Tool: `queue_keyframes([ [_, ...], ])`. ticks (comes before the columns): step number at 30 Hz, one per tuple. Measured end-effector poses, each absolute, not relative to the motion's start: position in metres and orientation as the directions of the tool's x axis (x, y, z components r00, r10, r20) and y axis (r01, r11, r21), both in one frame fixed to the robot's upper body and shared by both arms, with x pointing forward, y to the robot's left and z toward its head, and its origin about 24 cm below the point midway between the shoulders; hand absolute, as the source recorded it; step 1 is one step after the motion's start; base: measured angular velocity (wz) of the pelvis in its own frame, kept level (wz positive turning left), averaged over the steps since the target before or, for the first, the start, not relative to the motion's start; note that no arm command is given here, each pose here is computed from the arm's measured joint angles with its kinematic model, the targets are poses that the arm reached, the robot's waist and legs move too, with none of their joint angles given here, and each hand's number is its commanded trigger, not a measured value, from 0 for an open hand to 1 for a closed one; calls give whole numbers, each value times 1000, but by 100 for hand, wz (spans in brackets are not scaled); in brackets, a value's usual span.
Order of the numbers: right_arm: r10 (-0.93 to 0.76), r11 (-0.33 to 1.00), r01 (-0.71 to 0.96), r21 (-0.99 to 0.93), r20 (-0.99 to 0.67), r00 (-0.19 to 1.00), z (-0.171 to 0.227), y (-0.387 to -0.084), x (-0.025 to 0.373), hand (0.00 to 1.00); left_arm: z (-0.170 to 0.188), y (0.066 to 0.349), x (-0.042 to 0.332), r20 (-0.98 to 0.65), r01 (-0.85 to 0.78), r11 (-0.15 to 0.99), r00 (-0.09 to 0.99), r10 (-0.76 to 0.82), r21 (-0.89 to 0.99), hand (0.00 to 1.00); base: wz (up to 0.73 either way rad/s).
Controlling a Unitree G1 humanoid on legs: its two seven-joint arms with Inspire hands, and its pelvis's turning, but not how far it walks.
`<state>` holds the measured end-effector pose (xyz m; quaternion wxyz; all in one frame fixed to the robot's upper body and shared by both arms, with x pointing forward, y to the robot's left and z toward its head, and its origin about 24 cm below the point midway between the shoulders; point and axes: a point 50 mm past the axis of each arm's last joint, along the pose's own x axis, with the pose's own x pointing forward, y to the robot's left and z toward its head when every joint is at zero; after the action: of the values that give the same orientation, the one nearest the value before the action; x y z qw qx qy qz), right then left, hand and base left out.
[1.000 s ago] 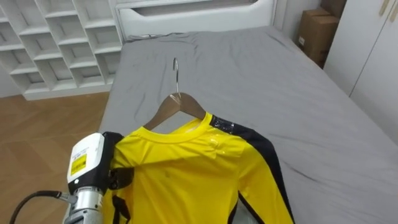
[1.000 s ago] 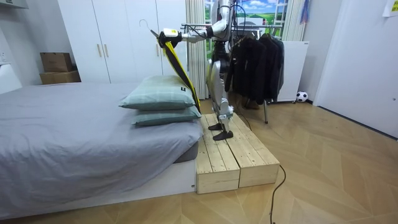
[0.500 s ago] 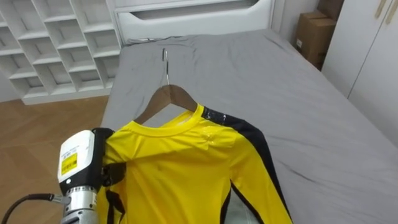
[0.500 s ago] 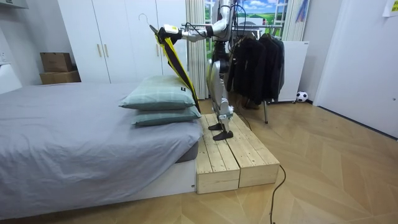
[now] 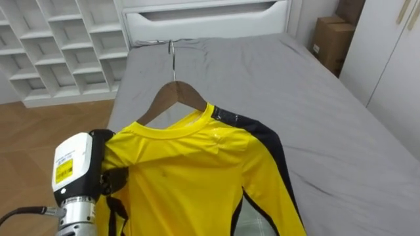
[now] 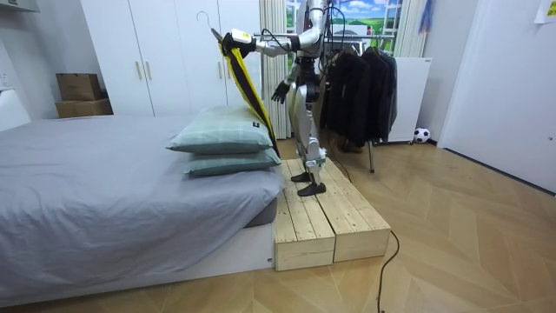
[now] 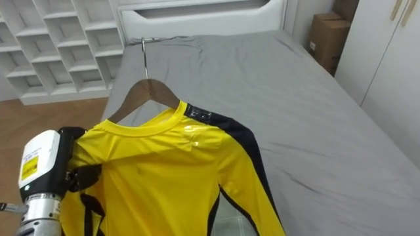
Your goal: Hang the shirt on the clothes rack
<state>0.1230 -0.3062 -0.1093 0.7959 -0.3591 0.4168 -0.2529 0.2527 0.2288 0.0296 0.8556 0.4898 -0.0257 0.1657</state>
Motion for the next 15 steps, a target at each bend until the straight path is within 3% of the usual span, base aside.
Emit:
queue_keyframes([
  [8, -692, 422, 316, -849, -77, 718, -52, -300, 172, 0, 32, 227, 253, 208, -307, 475, 945, 251, 825, 100, 0],
  [15, -550, 364, 365, -857, 119, 827, -20, -275, 194, 0, 36, 225, 254, 217, -310, 481, 946, 240, 820, 100, 0],
])
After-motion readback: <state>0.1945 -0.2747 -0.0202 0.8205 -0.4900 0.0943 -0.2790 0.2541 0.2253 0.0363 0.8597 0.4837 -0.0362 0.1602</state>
